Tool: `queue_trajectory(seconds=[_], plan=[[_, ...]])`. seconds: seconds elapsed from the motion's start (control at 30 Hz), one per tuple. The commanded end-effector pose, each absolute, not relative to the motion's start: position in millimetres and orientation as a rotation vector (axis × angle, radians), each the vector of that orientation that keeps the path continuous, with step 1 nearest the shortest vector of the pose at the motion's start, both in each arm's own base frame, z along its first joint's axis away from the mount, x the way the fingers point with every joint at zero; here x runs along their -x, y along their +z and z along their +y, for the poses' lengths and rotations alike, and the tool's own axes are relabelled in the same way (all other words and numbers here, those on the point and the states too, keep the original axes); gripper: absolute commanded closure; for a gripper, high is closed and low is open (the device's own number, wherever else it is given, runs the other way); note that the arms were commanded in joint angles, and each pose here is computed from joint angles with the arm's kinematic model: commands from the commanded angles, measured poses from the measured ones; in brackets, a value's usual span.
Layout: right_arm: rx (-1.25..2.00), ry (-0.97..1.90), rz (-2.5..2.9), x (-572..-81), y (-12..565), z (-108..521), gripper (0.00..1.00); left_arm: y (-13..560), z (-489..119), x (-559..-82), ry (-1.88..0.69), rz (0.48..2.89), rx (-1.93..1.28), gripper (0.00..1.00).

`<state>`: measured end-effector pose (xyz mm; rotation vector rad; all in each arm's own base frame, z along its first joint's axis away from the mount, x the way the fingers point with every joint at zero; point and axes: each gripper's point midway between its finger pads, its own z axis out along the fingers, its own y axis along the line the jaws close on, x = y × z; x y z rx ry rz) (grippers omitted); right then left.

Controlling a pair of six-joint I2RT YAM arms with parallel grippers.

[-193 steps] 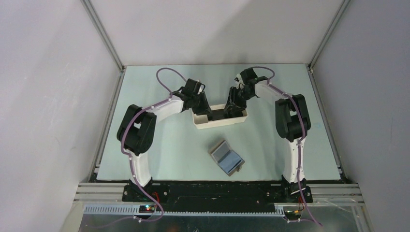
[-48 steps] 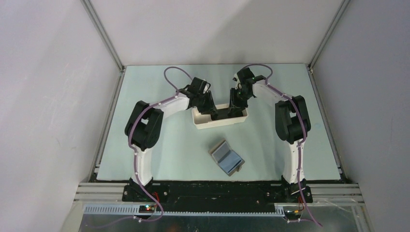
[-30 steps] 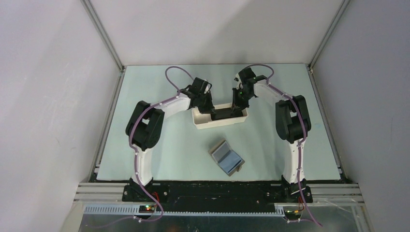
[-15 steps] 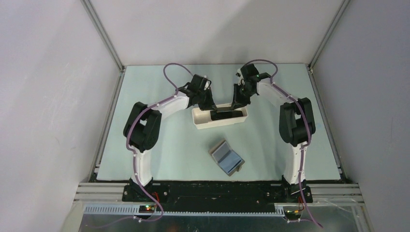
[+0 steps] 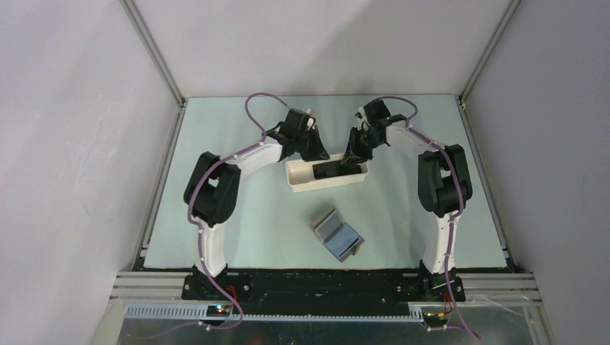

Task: Put the credit cards into the card holder
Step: Pick up the credit card from the storage box.

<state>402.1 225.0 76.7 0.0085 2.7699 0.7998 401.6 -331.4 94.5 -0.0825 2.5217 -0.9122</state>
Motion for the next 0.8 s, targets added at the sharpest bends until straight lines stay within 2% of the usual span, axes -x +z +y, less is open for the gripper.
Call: queue_trajectory(seconds=[0.0,0.03,0.2,0.23,0.4,0.5,0.67,0.77], plan=[[-0.078,1.045,2.613,-412,118,238,0.75,139,-346,-402,-1.042,2.401,0.042,1.0],[-0.12,1.085,2.617,-407,117,236,0.7,138,-346,-401,-1.045,2.401,0.043,1.0],[-0.154,1.075,2.606,-406,113,229,0.63,138,-346,-402,-1.044,2.396,0.035,1.0],[-0.148,1.048,2.607,-407,111,227,0.59,136,-345,-401,-1.039,2.399,0.035,0.97],[-0.115,0.904,2.626,-411,106,217,0.49,120,-335,-401,-0.991,2.43,0.097,0.72],[-0.071,0.841,2.657,-414,97,215,0.44,105,-334,-398,-0.991,2.471,0.124,0.67],[-0.023,0.734,2.691,-417,87,215,0.39,83,-329,-393,-0.953,2.522,0.186,0.69],[-0.003,0.7,2.726,-415,78,215,0.39,73,-326,-391,-0.928,2.546,0.203,0.75]])
